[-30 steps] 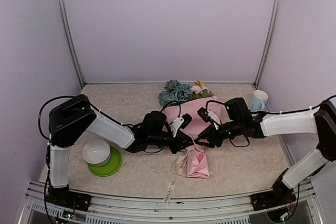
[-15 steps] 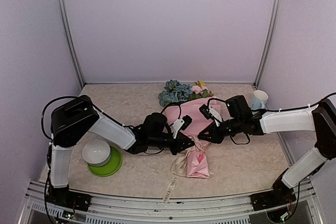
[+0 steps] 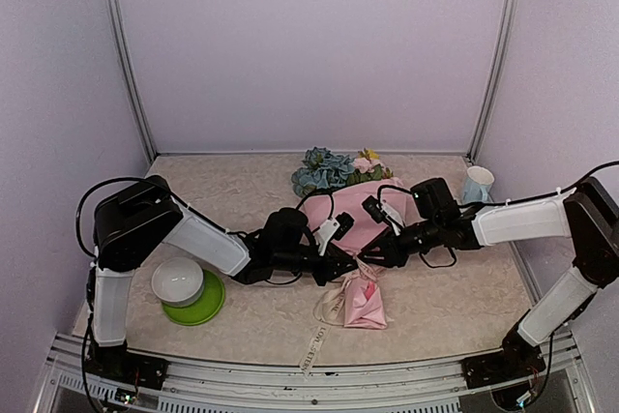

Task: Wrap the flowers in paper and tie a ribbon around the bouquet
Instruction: Cross the half-tied ribbon over the folded bouquet.

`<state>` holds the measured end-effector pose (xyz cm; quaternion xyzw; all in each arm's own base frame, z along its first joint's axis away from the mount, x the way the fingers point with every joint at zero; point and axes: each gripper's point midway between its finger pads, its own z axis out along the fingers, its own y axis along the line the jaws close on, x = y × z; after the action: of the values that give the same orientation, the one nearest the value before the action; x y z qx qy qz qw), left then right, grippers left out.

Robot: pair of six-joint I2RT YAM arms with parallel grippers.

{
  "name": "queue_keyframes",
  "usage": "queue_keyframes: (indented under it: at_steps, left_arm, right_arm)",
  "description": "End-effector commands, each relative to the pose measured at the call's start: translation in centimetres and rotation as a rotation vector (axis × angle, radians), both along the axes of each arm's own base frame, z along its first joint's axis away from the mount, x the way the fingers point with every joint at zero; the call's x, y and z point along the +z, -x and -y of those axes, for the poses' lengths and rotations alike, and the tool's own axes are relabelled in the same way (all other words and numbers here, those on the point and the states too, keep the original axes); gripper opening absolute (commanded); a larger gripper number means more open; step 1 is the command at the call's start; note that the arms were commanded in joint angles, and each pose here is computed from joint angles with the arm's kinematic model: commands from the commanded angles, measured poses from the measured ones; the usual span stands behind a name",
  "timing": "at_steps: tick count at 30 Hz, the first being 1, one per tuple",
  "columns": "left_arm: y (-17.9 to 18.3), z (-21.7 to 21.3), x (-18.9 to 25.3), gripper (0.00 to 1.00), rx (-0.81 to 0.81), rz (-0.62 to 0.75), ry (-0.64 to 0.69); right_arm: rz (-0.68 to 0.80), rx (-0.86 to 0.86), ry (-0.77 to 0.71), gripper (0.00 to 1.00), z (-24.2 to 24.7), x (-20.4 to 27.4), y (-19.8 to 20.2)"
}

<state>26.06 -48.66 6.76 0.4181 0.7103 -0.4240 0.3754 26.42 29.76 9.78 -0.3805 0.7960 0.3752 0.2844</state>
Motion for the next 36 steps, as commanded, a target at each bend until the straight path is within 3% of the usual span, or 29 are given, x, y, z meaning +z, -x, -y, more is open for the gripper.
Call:
queue_keyframes:
  at_steps: [1, 9, 20, 27, 36]
  left_arm:
    - [-0.1, 0.4, -0.4, 0.10, -0.004, 0.008, 0.000]
    - [0.0, 0.4, -0.5, 0.11, -0.004, 0.003, -0.003]
    - [0.0, 0.4, -0.4, 0.11, -0.011, 0.006, 0.001]
    - [0.0, 0.4, -0.3, 0.13, -0.008, 0.008, 0.001]
    - [0.4, -0.6, 1.1, 0.24, -0.008, 0.054, 0.025]
  right_arm:
    - [-0.011, 0.048, -0.070, 0.30, -0.7, 0.6, 0.6]
    - [-0.024, 0.006, -0.024, 0.14, -0.3, -0.8, -0.1]
    - [-0.032, -0.039, 0.019, 0.27, 0.2, -1.8, -0.7]
    - [-0.053, 0.036, -0.035, 0.01, -0.6, -0.9, 0.5]
    - [-0.029, -0.015, -0.020, 0.00, 0.1, -0.1, 0.1]
